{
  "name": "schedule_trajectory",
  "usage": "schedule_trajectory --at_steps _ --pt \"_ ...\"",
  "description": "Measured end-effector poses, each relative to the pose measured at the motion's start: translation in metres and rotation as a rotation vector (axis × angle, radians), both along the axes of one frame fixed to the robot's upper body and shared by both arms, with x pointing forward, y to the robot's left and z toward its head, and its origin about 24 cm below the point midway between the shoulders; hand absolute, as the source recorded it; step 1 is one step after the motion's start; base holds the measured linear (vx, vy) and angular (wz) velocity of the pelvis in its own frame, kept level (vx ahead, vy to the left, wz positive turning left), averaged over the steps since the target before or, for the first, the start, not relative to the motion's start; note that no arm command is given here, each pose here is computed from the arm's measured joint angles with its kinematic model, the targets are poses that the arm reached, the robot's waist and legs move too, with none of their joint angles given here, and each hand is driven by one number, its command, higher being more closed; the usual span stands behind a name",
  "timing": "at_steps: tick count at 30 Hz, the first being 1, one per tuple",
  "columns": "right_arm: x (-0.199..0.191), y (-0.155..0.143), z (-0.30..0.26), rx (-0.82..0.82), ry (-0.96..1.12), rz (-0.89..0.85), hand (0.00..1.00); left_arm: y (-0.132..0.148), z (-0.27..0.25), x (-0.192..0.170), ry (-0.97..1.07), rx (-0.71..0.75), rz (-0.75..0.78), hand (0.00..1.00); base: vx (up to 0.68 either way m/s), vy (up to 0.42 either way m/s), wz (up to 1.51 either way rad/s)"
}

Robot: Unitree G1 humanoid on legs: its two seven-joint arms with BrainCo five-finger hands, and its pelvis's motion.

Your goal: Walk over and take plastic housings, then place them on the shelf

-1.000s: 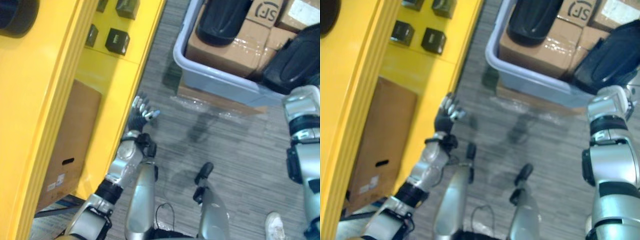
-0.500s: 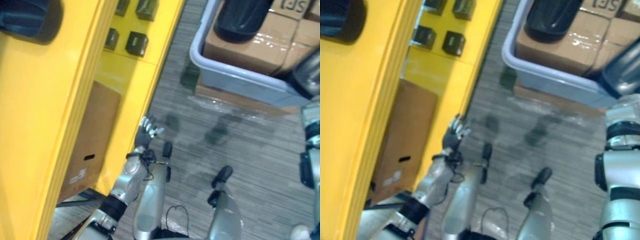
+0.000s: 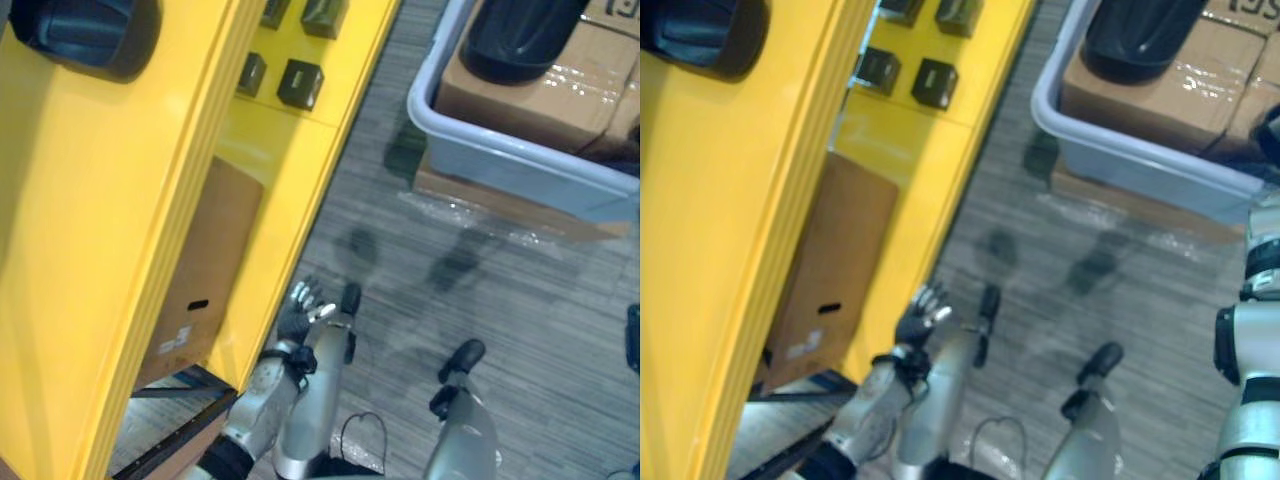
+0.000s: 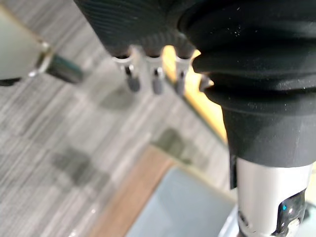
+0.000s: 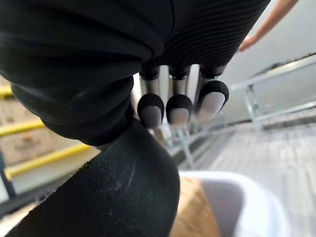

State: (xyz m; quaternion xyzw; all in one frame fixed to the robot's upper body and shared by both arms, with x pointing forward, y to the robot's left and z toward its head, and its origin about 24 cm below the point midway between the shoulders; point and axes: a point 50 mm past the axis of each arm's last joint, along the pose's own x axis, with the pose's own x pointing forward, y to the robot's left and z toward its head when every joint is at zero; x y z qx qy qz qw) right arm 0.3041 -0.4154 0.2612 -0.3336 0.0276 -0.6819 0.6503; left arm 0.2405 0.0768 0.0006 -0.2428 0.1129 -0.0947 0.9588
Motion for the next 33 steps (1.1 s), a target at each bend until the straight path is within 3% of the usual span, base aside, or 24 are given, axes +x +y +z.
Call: schedule_trajectory --at_steps 21,22,33 --pt "0.01 0.009 0.03 -0.123 0.019 0.127 1.0 0.0 -0.005 -0.007 0.001 -0.037 -0.004 0.0 0.0 -0.003 0.06" --pt "0.01 0.009 0.03 -0.121 0.022 0.13 0.0 0.0 -0.006 -0.008 0.004 -0.035 -0.006 0.0 0.0 0.0 0.0" --pt "0.003 -0.002 0.019 0.052 0.05 0.067 0.0 0.003 -0.006 -0.009 -0.034 -0.045 -0.015 0.0 0.0 -0.005 0.07"
